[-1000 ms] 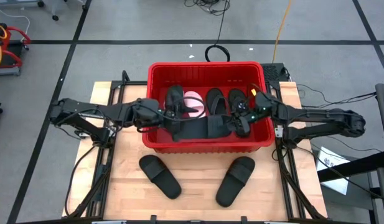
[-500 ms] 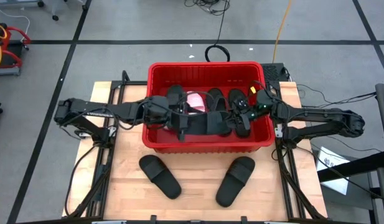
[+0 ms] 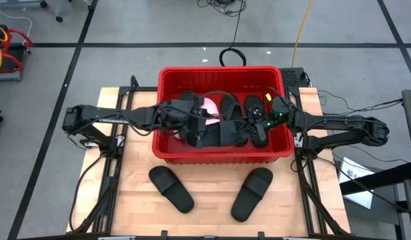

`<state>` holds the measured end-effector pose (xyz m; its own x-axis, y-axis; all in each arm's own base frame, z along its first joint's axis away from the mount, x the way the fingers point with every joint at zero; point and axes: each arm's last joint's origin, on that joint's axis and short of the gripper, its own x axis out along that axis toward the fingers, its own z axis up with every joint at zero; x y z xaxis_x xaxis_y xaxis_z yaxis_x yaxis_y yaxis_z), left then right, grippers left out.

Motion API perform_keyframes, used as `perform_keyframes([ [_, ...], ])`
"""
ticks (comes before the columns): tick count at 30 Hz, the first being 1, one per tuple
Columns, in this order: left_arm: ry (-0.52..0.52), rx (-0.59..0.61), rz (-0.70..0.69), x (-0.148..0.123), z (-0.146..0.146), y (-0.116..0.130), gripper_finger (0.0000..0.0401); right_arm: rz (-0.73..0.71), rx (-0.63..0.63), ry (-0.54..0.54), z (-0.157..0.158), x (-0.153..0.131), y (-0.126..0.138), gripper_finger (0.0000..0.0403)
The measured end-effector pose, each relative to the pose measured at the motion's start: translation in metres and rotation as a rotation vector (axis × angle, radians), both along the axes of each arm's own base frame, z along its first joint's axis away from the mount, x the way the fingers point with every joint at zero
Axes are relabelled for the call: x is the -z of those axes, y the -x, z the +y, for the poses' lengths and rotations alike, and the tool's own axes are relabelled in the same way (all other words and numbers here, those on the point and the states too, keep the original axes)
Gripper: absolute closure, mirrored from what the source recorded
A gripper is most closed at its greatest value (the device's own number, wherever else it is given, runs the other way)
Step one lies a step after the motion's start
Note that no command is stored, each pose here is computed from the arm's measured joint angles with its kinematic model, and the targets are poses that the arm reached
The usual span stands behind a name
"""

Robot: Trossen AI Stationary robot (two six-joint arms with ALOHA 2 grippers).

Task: Pick and place slides into bin
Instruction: Put the black slipper into the red bin

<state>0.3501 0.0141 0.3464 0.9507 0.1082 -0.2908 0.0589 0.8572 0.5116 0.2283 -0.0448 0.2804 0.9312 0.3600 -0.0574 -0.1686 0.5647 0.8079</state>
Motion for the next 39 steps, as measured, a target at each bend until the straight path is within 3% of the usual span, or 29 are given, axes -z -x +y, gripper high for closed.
perform_keyframes([
  [11, 0.007, -0.031, -0.013, 0.007, 0.004, -0.009, 0.0277, -0.005, -0.003, 0.005, 0.000, 0.000, 0.000, 0.0403],
  [19, 0.029, -0.029, -0.014, 0.008, 0.004, -0.009, 0.0391, -0.004, -0.013, 0.004, 0.000, 0.000, 0.000, 0.0395],
  [32, 0.051, -0.031, -0.011, 0.008, 0.004, -0.009, 0.0398, -0.001, 0.003, 0.027, 0.000, 0.002, 0.000, 0.0357],
  [39, 0.079, -0.045, -0.005, 0.004, 0.004, -0.003, 0.0399, -0.010, 0.001, 0.032, 0.000, 0.001, 0.000, 0.0302],
])
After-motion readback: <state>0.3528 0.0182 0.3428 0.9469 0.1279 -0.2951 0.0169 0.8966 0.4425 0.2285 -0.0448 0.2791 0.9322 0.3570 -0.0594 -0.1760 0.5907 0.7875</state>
